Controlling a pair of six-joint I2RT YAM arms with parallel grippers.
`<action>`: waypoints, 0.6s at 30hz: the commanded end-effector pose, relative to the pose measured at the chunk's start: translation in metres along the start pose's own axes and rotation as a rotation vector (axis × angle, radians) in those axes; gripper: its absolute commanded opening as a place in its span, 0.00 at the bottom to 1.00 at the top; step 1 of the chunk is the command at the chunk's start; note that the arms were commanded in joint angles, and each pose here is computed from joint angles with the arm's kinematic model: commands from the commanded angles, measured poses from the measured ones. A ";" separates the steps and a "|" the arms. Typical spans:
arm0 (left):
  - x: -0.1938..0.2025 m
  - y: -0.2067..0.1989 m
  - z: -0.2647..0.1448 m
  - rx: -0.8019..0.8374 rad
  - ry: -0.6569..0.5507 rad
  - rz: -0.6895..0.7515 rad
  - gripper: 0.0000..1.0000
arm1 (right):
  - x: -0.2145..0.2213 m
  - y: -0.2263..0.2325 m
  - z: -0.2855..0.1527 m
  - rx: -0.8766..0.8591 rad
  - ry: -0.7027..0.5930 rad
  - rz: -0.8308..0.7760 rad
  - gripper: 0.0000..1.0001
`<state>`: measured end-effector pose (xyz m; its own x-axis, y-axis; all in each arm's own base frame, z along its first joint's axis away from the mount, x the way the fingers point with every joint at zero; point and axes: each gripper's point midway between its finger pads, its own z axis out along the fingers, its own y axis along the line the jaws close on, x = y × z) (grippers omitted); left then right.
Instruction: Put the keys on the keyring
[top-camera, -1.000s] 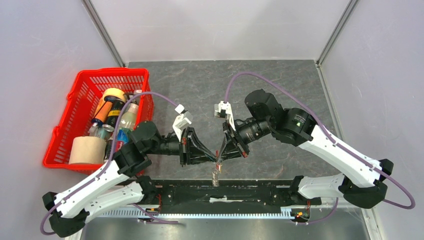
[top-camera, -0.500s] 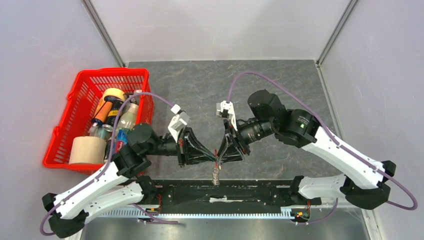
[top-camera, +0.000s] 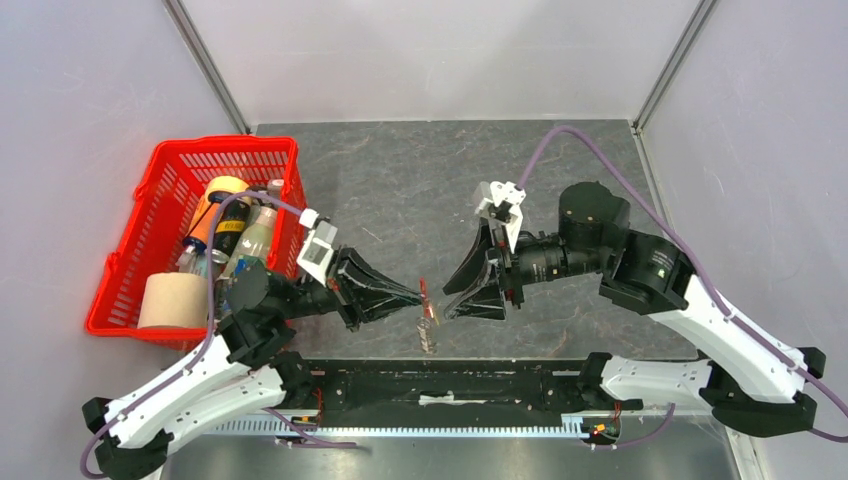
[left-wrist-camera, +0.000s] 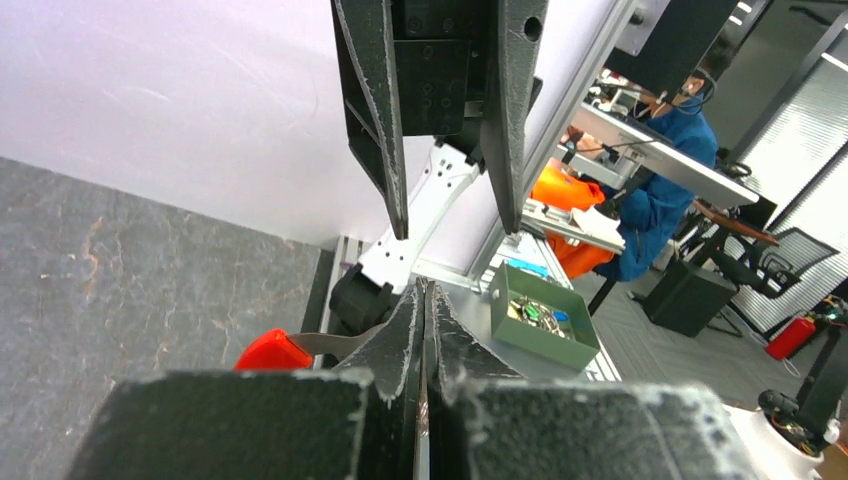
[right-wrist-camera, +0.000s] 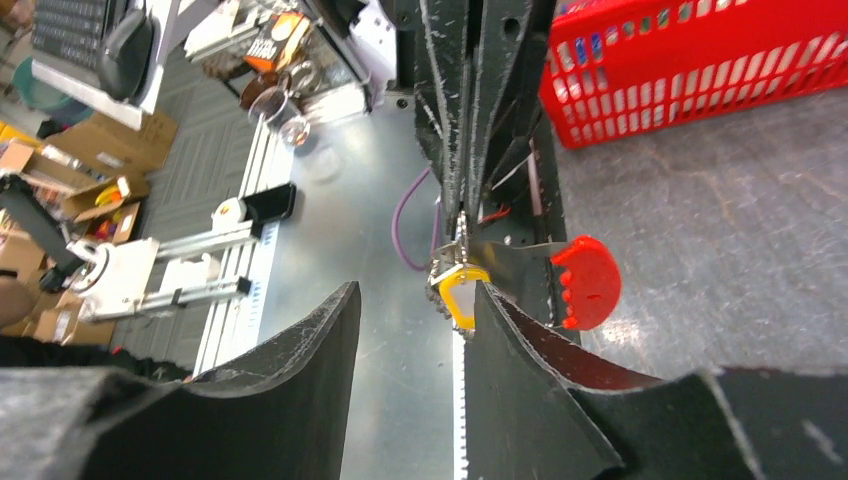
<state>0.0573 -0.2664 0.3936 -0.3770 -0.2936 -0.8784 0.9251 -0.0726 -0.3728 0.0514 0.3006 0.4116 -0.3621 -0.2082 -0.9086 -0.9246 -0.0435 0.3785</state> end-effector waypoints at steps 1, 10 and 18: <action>-0.037 -0.016 -0.003 0.040 -0.171 0.042 0.02 | -0.028 -0.004 -0.004 0.062 -0.128 -0.039 0.53; -0.055 -0.023 -0.007 0.069 -0.281 0.052 0.02 | -0.051 -0.003 -0.001 0.055 -0.239 -0.058 0.51; -0.064 -0.023 -0.010 0.064 -0.339 0.060 0.02 | -0.057 -0.003 0.009 0.013 -0.266 -0.038 0.45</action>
<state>0.0617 -0.2499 0.4316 -0.3168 -0.5067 -0.8018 0.9439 -0.0852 -0.3191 0.0748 0.3165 0.4435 -0.3543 -0.0040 -0.9351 -0.9351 0.0026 0.3542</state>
